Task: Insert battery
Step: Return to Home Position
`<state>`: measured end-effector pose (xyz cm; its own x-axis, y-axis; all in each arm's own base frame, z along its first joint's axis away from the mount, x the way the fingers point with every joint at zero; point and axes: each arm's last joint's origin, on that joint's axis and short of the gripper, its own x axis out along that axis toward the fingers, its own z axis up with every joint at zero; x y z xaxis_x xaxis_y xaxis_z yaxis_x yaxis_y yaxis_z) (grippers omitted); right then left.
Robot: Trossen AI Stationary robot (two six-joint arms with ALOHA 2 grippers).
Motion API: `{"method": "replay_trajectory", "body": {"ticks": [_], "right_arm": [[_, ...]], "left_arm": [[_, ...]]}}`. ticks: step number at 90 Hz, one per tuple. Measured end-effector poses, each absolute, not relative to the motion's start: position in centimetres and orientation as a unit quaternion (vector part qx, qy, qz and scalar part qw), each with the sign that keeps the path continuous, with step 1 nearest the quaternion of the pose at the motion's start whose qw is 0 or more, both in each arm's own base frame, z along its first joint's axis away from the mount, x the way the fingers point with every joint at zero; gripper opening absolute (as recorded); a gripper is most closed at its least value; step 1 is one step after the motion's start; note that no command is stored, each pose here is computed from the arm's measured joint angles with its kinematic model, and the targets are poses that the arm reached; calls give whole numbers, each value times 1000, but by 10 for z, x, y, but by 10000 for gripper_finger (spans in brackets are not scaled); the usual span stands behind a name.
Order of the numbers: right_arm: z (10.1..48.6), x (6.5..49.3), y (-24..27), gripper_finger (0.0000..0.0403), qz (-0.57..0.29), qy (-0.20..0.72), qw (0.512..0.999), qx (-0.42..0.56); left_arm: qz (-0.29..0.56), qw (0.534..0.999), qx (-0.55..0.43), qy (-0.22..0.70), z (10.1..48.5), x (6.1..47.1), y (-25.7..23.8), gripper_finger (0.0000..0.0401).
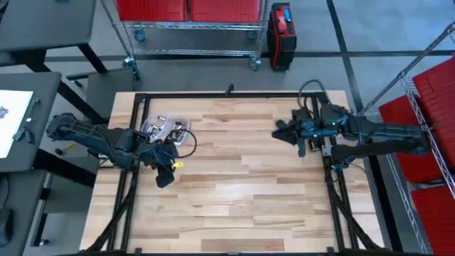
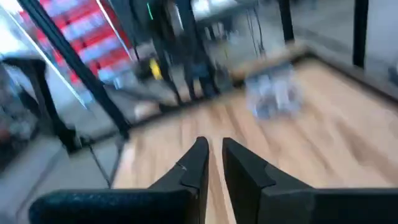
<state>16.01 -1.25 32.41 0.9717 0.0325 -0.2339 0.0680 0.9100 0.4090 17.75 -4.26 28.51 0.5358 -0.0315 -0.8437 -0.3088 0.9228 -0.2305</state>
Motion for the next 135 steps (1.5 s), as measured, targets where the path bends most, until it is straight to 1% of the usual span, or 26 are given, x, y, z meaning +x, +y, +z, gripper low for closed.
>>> {"method": "replay_trajectory", "body": {"ticks": [9, 19, 26, 35, 46, 59, 72, 84, 100, 119, 127, 135], "right_arm": [[330, 153, -11, 40, -4, 99, 966, 240], [331, 148, -4, 40, 26, 103, 977, 186], [326, 141, -1, 40, 40, 128, 976, 170], [315, 131, 1, 40, 42, 117, 980, 158], [291, 120, 0, 40, 50, 56, 986, 147], [256, 109, -3, 40, 35, -30, 989, 140], [224, 105, -8, 40, -12, -93, 985, 146], [198, 104, -11, 40, -48, -80, 980, 173], [181, 103, -11, 40, -53, -77, 985, 147], [180, 99, -10, 40, -52, -73, 991, 95], [181, 97, -9, 40, -32, -77, 995, 60], [178, 96, -7, 40, -15, -66, 996, 55]], "left_arm": [[75, 860, -172, 474, 285, 178, -43, 132], [67, 863, -156, 475, 285, 178, -43, 132], [60, 866, -148, 474, 286, 178, -44, 132], [55, 870, -147, 467, 286, 179, -44, 132], [44, 879, -138, 454, 288, 182, -45, 132], [32, 887, -123, 444, 290, 184, -46, 132], [26, 890, -114, 440, 290, 184, -46, 132], [22, 893, -114, 434, 291, 185, -47, 132], [22, 894, -117, 433, 291, 186, -47, 132], [14, 900, -122, 419, 287, 186, -49, 132], [8, 905, -125, 407, 285, 184, -51, 132], [-2, 912, -126, 389, 288, 181, -51, 132]]}}
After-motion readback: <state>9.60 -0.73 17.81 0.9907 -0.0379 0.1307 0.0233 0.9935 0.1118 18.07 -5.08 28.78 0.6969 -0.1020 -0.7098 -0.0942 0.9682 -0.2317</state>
